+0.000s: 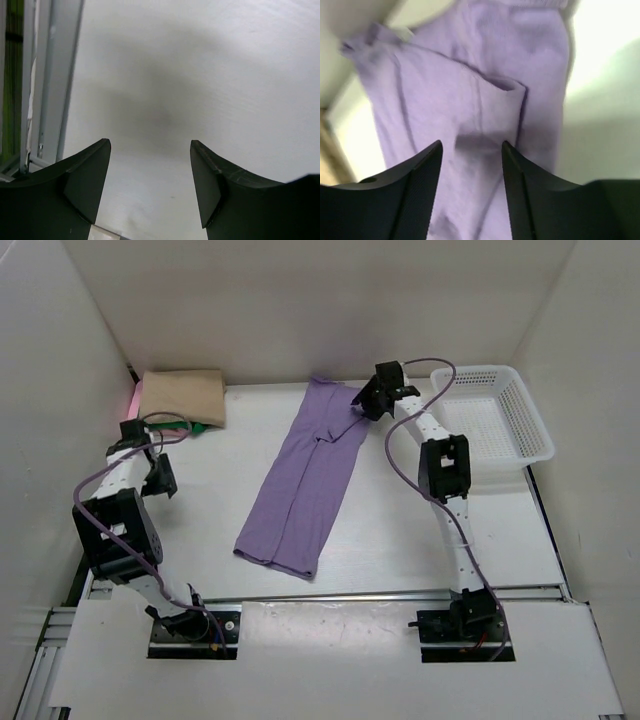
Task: Fold and stack the t-shirts
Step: Rotate the tshirt 90 degrees
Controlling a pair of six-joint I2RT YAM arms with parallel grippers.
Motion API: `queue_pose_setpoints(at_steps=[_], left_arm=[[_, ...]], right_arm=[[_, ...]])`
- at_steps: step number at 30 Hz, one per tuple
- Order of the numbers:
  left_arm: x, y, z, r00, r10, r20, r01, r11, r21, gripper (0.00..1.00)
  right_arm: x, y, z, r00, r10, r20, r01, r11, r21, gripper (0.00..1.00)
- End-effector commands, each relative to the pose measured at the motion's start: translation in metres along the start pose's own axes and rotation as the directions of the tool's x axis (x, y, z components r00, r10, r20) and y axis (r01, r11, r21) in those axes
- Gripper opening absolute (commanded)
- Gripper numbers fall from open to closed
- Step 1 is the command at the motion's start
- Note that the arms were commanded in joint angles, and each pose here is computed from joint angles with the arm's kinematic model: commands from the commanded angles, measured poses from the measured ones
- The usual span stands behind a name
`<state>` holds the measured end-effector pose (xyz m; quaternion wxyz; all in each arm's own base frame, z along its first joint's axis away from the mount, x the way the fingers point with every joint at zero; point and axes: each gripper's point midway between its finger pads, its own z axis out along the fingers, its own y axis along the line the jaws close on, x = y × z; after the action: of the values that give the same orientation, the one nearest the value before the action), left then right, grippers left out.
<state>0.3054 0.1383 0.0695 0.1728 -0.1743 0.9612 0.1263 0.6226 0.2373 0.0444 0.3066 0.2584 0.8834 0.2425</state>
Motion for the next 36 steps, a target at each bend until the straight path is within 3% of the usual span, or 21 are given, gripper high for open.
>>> queue_pose_setpoints(at_steps=[1,3,4,5,10,11,12,15,16,18,19,20,22,23,25,26,28,34,36], left_arm=[[-0.018,-0.037,-0.012,0.996,0.073,0.047,-0.076,0.994,0.073,0.76],[-0.01,-0.052,-0.013,0.993,0.112,0.024,-0.114,0.988,0.108,0.76],[-0.009,-0.064,-0.015,0.99,0.138,0.03,-0.14,0.982,0.129,0.76],[-0.005,-0.071,-0.017,0.988,0.15,0.021,-0.152,0.976,0.155,0.76],[0.023,-0.103,-0.03,0.968,0.252,-0.009,-0.244,0.943,0.228,0.76],[0.023,-0.11,-0.035,0.965,0.264,0.007,-0.258,0.934,0.246,0.76],[0.032,-0.114,-0.037,0.958,0.286,-0.002,-0.276,0.927,0.252,0.76],[0.044,-0.137,-0.056,0.938,0.344,0.038,-0.338,0.887,0.313,0.76],[0.046,-0.144,-0.068,0.93,0.361,0.071,-0.364,0.871,0.33,0.76],[0.036,-0.146,-0.083,0.928,0.349,0.129,-0.372,0.866,0.333,0.74],[0.025,-0.145,-0.105,0.922,0.327,0.207,-0.38,0.862,0.335,0.74],[0.011,-0.142,-0.125,0.915,0.299,0.27,-0.379,0.866,0.327,0.74],[-0.014,-0.125,-0.173,0.88,0.216,0.423,-0.361,0.883,0.3,0.76],[-0.034,-0.119,-0.204,0.843,0.167,0.511,-0.352,0.89,0.29,0.78],[-0.044,-0.108,-0.238,0.796,0.115,0.595,-0.342,0.896,0.284,0.94],[-0.039,-0.102,-0.253,0.777,0.097,0.621,-0.345,0.892,0.292,1.0],[-0.024,-0.1,-0.259,0.785,0.105,0.611,-0.364,0.875,0.318,1.0],[0.032,-0.101,-0.22,0.871,0.222,0.437,-0.389,0.856,0.341,1.0],[0.04,-0.103,-0.218,0.876,0.23,0.423,-0.395,0.846,0.358,1.0]], right_arm=[[-0.041,0.09,-0.028,0.993,0.034,0.115,0.007,0.941,-0.339,0.57],[-0.034,0.134,-0.07,0.989,-0.085,0.122,0.131,0.886,-0.444,0.6],[-0.018,0.127,-0.071,0.983,-0.152,0.102,0.181,0.883,-0.432,0.6],[-0.019,0.147,-0.11,0.976,-0.175,0.131,0.217,0.861,-0.46,0.62],[0.037,0.087,-0.164,0.971,-0.236,0.036,0.235,0.919,-0.317,0.62],[0.042,0.09,-0.198,0.965,-0.257,0.061,0.263,0.912,-0.316,0.62],[0.074,0.046,-0.193,0.962,-0.274,-0.022,0.262,0.938,-0.228,0.62],[0.121,0.021,-0.233,0.928,-0.369,-0.055,0.351,0.913,-0.206,0.62],[0.16,-0.007,-0.242,0.906,-0.401,-0.133,0.374,0.908,-0.187,0.63],[0.197,-0.04,-0.256,0.885,-0.41,-0.221,0.386,0.911,-0.145,0.63],[0.209,-0.041,-0.276,0.883,-0.422,-0.206,0.396,0.905,-0.157,0.63],[0.219,-0.078,-0.277,0.886,-0.414,-0.206,0.409,0.91,-0.07,0.63],[0.216,-0.085,-0.312,0.922,-0.374,-0.099,0.368,0.927,-0.071,0.65],[0.222,-0.111,-0.315,0.925,-0.37,-0.083,0.369,0.929,-0.029,0.68],[0.21,-0.119,-0.335,0.937,-0.345,0.057,0.347,0.937,-0.027,0.72],[0.211,-0.128,-0.336,0.941,-0.332,0.064,0.334,0.942,-0.02,0.76],[0.226,-0.144,-0.333,0.947,-0.321,0.009,0.321,0.946,-0.036,0.76],[0.29,-0.131,-0.338,0.942,-0.284,-0.176,0.256,0.952,-0.167,0.73],[0.302,-0.123,-0.336,0.952,-0.212,-0.22,0.168,0.965,-0.201,0.72]])
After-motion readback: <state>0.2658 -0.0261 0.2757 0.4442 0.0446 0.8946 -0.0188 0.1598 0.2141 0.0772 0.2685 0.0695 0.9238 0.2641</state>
